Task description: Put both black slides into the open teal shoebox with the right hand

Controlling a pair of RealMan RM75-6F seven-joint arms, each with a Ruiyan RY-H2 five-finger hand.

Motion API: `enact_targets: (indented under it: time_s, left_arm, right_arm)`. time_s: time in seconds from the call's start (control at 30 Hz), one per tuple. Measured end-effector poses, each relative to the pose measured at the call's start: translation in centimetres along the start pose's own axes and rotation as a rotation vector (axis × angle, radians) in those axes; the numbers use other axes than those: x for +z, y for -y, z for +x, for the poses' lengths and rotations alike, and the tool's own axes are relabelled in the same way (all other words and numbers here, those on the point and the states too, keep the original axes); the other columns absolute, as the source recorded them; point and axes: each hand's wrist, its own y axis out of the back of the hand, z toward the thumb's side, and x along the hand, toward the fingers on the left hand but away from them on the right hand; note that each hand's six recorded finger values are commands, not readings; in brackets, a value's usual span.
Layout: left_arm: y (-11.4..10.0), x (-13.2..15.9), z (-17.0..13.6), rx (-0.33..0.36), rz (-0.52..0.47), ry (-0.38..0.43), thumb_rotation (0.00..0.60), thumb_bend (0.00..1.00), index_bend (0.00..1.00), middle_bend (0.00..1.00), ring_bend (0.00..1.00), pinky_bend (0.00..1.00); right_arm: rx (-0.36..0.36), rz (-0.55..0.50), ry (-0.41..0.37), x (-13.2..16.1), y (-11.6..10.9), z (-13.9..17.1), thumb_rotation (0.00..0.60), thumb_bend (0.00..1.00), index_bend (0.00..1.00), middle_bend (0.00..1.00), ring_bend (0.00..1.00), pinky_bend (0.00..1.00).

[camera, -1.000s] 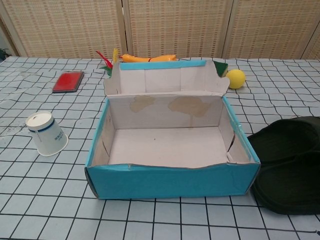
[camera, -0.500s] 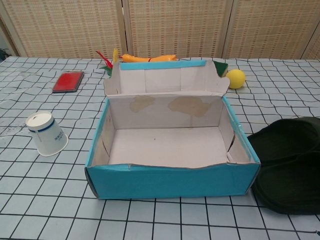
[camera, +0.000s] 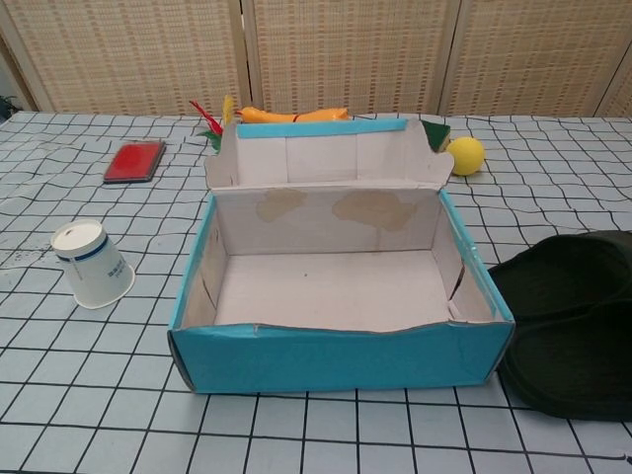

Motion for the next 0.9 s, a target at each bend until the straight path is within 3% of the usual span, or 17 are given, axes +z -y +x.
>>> enact_targets:
  time_s: [0.1, 0.33, 0.43, 0.63, 0.9]
  left_arm:
    - [0.0, 0.0, 0.0, 0.000, 0.001, 0.001, 0.600, 0.37, 0.17, 0.04, 0.15, 0.41]
    - [0.0, 0.0, 0.0, -0.001, 0.000, 0.000, 0.600, 0.37, 0.17, 0.04, 0.15, 0.41]
    - [0.0, 0.0, 0.0, -0.001, 0.001, 0.001, 0.600, 0.37, 0.17, 0.04, 0.15, 0.41]
    - [0.0, 0.0, 0.1, -0.001, 0.001, -0.001, 0.600, 0.37, 0.17, 0.04, 0.15, 0.41]
    - [-0.1, -0.2, 0.0, 0.000, -0.004, -0.009, 0.600, 0.37, 0.17, 0.04, 0.15, 0.41]
  right_arm:
    - [-0.008, 0.008, -0.002, 0.1, -0.1, 0.1, 0.600, 0.03, 0.30, 0.32, 0.18, 0.29]
    - [-0.047, 0.021, -0.004, 0.2, -0.4, 0.4, 0.600, 0.04, 0.55, 0.46, 0.33, 0.42]
    - [-0.059, 0.022, 0.000, 0.1, -0.5, 0.5, 0.600, 0.04, 0.62, 0.49, 0.37, 0.45]
    - [-0.090, 0.022, 0.001, 0.1, -1.0, 0.9, 0.600, 0.05, 0.67, 0.52, 0.40, 0.48]
    - [-0.220, -0.026, -0.018, -0.1, -3.8, 3.8, 0.600, 0.05, 0.69, 0.54, 0.42, 0.51]
